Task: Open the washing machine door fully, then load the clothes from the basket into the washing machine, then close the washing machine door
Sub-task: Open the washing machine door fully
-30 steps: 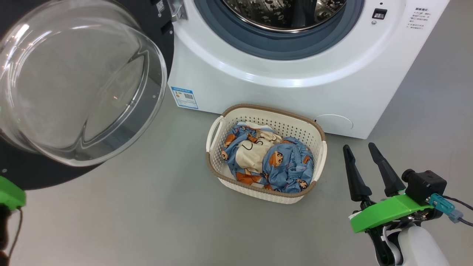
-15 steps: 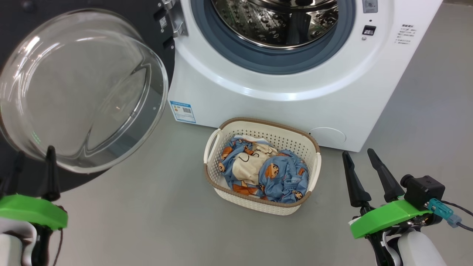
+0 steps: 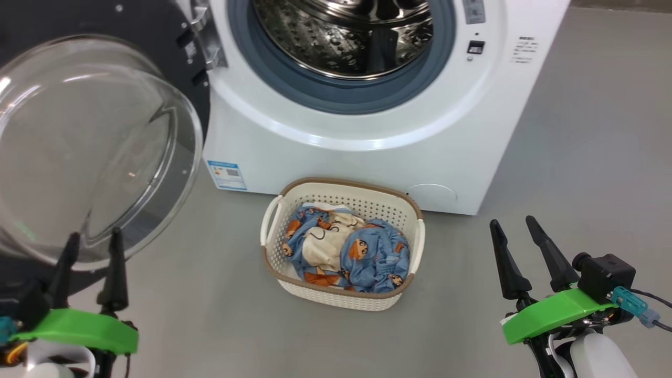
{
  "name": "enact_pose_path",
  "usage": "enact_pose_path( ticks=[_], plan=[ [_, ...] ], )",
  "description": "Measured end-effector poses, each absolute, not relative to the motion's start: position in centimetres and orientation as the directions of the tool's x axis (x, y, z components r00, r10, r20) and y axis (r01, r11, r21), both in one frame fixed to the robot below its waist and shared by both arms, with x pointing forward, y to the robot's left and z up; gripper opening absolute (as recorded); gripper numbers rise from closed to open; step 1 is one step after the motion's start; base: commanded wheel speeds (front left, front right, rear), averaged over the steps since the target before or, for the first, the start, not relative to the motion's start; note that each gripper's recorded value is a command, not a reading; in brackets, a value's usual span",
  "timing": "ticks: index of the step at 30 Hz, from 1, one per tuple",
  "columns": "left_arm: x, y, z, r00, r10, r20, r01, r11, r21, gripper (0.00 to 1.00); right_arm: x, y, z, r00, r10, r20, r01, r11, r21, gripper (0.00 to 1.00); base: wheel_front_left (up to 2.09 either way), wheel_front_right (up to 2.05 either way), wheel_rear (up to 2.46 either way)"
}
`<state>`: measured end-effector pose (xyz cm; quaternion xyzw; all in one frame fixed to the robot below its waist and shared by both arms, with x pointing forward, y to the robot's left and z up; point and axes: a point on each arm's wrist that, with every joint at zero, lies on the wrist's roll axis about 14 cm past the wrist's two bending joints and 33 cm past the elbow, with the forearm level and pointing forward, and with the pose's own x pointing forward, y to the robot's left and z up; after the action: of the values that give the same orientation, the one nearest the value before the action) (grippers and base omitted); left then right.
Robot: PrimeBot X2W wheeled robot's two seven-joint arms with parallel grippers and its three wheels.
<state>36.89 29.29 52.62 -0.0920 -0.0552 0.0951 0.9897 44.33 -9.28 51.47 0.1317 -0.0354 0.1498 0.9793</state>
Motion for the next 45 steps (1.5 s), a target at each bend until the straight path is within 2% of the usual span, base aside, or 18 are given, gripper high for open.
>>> enact_pose_path(
  ticks=[22,36,45],
  plan=[
    [38.1,20.1,51.9,0.995,0.013,0.096,0.012,0.968,-0.251,1.00,41.4,-16.7,53.6,0.979,0.136,0.153,-0.162,0.971,0.175,1.00,0.00,0.00,0.00],
    [37.7,18.6,51.9,0.995,-0.032,0.095,0.055,0.967,-0.248,1.00,40.4,-18.0,53.7,0.983,0.104,0.154,-0.130,0.977,0.171,1.00,0.00,0.00,0.00],
    [37.5,19.2,52.1,0.994,-0.026,0.101,0.045,0.980,-0.192,1.00,40.6,-17.7,53.8,0.981,0.109,0.157,-0.136,0.976,0.172,1.00,0.00,0.00,0.00]
  ],
)
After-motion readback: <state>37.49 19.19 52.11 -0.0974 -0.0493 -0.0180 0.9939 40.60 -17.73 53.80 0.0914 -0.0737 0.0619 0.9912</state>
